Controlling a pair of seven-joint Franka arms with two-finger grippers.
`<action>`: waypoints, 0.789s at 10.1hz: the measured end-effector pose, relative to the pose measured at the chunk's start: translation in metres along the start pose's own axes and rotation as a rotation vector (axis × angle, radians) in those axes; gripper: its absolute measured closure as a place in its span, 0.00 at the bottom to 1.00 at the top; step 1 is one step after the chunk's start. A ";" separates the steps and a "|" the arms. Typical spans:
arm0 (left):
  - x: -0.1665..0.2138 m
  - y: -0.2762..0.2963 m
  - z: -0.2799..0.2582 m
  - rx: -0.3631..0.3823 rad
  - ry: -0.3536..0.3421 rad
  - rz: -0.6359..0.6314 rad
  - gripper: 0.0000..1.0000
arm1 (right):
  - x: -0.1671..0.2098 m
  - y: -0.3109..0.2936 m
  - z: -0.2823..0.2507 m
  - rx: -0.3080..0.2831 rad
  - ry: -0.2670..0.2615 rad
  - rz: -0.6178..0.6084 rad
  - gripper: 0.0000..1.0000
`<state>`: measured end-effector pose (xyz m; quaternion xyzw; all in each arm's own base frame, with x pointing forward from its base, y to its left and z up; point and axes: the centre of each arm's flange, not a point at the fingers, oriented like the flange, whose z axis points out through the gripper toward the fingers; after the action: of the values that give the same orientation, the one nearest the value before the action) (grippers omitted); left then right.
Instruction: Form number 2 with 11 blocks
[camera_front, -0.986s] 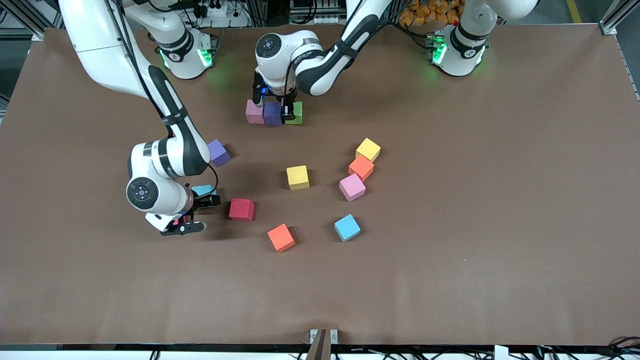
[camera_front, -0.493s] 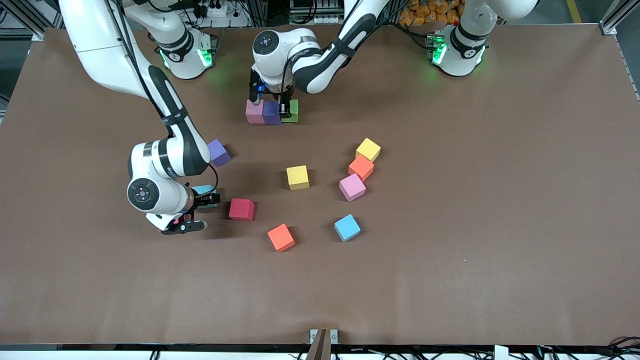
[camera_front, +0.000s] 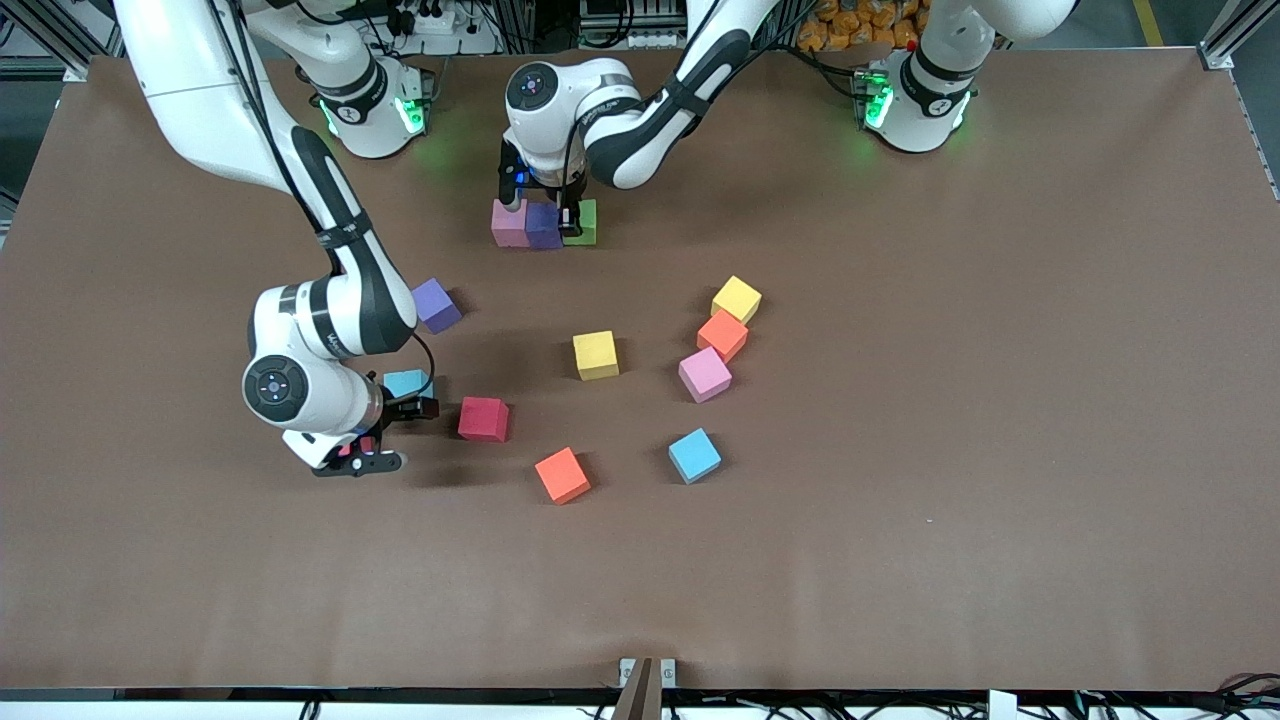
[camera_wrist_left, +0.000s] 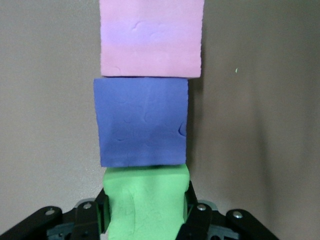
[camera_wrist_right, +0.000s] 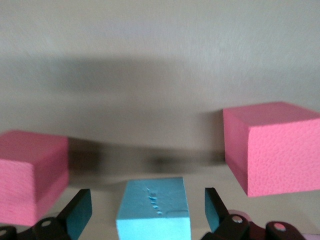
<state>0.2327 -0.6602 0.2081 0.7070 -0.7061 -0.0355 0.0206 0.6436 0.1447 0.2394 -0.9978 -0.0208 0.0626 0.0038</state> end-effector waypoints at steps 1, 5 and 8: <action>0.001 0.001 0.000 0.001 0.001 0.000 0.44 | 0.005 -0.005 -0.010 0.015 0.019 0.025 0.00; 0.003 0.004 0.000 0.003 0.008 -0.006 0.44 | 0.015 -0.054 -0.012 0.061 0.038 0.103 0.00; 0.005 0.010 0.001 0.028 0.002 0.006 0.43 | 0.021 -0.081 -0.009 0.061 0.052 0.116 0.00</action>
<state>0.2228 -0.6655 0.2082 0.7052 -0.7085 -0.0248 0.0117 0.6626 0.2264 0.2464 -0.9980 0.0391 0.0375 0.0312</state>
